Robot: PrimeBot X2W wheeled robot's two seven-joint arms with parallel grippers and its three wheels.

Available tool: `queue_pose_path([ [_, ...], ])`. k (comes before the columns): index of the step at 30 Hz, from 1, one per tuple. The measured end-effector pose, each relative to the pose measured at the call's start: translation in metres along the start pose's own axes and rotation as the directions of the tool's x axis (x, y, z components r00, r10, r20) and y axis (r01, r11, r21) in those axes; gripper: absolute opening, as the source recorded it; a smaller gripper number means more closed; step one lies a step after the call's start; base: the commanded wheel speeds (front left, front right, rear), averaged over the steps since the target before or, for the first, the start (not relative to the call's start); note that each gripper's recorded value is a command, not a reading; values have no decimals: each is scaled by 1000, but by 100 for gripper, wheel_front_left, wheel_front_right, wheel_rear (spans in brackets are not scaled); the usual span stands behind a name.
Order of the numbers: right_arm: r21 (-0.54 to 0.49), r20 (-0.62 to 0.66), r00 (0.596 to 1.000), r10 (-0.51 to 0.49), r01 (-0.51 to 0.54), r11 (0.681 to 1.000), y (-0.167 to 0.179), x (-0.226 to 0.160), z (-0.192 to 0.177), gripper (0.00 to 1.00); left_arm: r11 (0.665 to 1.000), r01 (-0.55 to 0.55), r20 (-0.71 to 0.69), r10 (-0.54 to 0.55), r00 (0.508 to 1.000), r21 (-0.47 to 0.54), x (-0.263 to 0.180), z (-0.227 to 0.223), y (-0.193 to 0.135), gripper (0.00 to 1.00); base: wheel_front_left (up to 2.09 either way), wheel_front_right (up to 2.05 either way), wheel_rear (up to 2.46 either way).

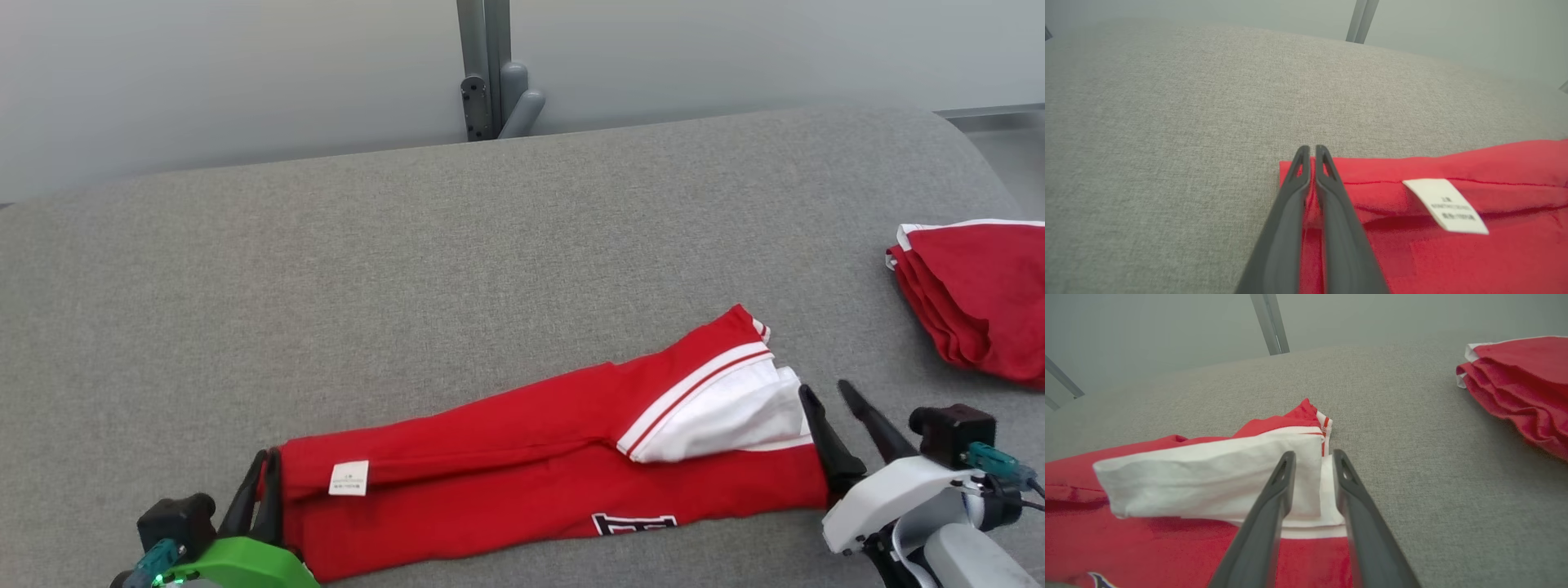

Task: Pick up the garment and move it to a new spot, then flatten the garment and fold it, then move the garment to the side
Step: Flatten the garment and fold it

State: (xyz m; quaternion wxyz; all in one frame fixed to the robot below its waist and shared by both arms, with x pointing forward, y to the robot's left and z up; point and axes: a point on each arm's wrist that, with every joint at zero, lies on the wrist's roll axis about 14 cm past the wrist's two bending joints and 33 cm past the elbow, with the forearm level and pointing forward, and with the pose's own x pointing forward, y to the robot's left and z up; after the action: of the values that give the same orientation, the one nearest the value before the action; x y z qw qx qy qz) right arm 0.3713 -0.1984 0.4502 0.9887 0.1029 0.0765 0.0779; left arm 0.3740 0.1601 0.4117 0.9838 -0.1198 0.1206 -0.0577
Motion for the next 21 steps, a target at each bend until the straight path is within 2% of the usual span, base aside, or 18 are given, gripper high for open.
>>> queue_pose_path([
  [7,14,109,987,-122,121,993,-32,-17,27,100,995,-94,47,93,995,15,-29,3,19,100,0,0,0],
  [16,-6,97,988,-121,122,993,-23,-17,19,100,989,-142,143,133,981,53,-42,29,28,100,0,0,0],
  [21,-7,18,994,-105,105,994,-16,-13,-5,100,987,-150,148,141,979,51,-45,30,30,100,0,0,0],
])
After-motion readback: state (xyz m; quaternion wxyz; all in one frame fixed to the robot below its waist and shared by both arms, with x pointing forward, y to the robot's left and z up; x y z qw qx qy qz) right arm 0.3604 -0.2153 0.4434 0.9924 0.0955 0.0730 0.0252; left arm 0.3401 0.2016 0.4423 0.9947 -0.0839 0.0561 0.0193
